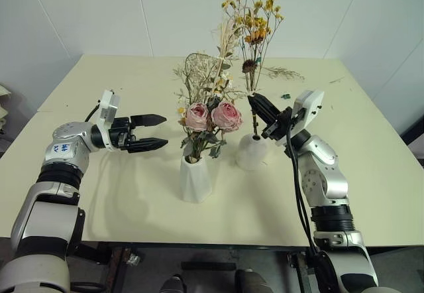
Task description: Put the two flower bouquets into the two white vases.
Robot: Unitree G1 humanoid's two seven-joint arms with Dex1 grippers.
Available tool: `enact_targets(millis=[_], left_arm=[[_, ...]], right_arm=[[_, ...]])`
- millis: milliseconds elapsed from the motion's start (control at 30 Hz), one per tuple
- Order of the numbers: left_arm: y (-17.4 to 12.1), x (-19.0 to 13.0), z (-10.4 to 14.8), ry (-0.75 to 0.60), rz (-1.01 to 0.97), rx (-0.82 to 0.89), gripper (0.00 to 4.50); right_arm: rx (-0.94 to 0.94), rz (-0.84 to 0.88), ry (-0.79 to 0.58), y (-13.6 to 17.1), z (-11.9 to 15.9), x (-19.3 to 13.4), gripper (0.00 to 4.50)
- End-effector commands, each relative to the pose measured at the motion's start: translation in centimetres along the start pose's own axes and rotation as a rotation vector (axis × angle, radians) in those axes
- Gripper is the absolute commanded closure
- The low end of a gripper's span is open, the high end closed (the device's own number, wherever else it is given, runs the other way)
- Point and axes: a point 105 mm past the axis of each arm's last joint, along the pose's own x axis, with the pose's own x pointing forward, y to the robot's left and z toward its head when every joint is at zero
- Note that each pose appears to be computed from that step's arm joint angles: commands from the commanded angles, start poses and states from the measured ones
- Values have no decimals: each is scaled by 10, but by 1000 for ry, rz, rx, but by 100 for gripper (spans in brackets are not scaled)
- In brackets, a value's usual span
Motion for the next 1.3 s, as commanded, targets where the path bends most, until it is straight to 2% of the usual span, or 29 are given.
enact_targets(millis=[33,533,800,1300], left_arm=[[-12,-5,13,-31,-106,50,0],[-12,-5,13,-29,-108,53,0],[-11,-5,14,-25,-104,48,0],[-5,-7,23,-30,-80,42,0]], right_arm=[[7,-30,13,-2,-4,-8,446],[7,-64,32,-2,-8,-19,446],[-49,-57,-11,-1,9,-6,446],[-76,-41,-1,15,10,3,446]])
